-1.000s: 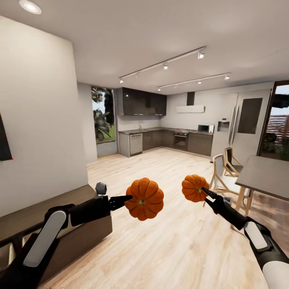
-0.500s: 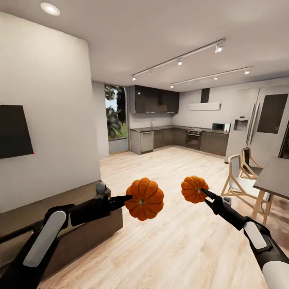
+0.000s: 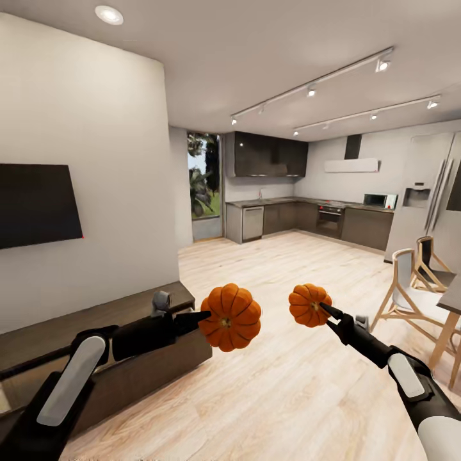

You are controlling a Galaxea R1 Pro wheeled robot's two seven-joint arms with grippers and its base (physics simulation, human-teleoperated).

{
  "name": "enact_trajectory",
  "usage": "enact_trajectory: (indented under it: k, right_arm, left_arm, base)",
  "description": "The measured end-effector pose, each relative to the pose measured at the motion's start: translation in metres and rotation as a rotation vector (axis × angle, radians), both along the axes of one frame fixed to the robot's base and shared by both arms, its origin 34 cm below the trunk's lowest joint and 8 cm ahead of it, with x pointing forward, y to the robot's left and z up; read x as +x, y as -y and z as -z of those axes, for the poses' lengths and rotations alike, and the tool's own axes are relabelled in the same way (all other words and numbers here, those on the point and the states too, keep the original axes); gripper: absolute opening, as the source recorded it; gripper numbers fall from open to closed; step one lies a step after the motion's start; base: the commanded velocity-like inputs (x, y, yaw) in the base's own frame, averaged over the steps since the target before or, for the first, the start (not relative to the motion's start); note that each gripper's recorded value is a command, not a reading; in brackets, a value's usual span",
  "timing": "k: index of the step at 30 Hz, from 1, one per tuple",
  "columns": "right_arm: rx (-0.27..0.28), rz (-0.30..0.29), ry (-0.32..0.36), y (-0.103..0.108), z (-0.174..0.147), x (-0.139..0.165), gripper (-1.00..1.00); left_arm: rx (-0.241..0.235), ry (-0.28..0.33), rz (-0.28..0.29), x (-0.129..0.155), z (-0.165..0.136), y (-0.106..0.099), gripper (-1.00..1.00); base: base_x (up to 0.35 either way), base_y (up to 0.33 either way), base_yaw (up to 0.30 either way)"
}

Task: Place each of the two pumpkins and all three candles from the living room inside a cabinet in the living room (use any cabinet), then make sure every cabinet is closed, and position the cauldron so it is next to a table in the living room.

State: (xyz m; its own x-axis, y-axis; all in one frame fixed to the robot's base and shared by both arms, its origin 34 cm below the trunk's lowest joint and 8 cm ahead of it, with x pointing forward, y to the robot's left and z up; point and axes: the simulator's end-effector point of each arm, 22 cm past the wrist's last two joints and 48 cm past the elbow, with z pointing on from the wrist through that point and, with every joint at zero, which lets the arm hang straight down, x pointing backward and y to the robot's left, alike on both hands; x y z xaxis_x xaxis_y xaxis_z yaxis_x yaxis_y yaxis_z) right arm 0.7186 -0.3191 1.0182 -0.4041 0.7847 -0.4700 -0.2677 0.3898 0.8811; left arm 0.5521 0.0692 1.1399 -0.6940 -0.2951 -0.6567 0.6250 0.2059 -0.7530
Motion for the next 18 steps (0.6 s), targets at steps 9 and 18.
enact_trajectory:
  k: [9,18]
  right_arm:
    - [-0.026,0.020,-0.063,0.000,0.020,0.005,-1.00]
    - [-0.028,0.023,-0.088,-0.004,0.030,0.007,-1.00]
  left_arm:
    - [0.000,-0.011,0.000,0.003,0.004,0.000,-1.00]
    - [0.000,-0.021,0.000,0.005,0.009,0.000,-1.00]
  base:
    - [0.000,0.000,0.206]
    - [0.000,0.000,0.206]
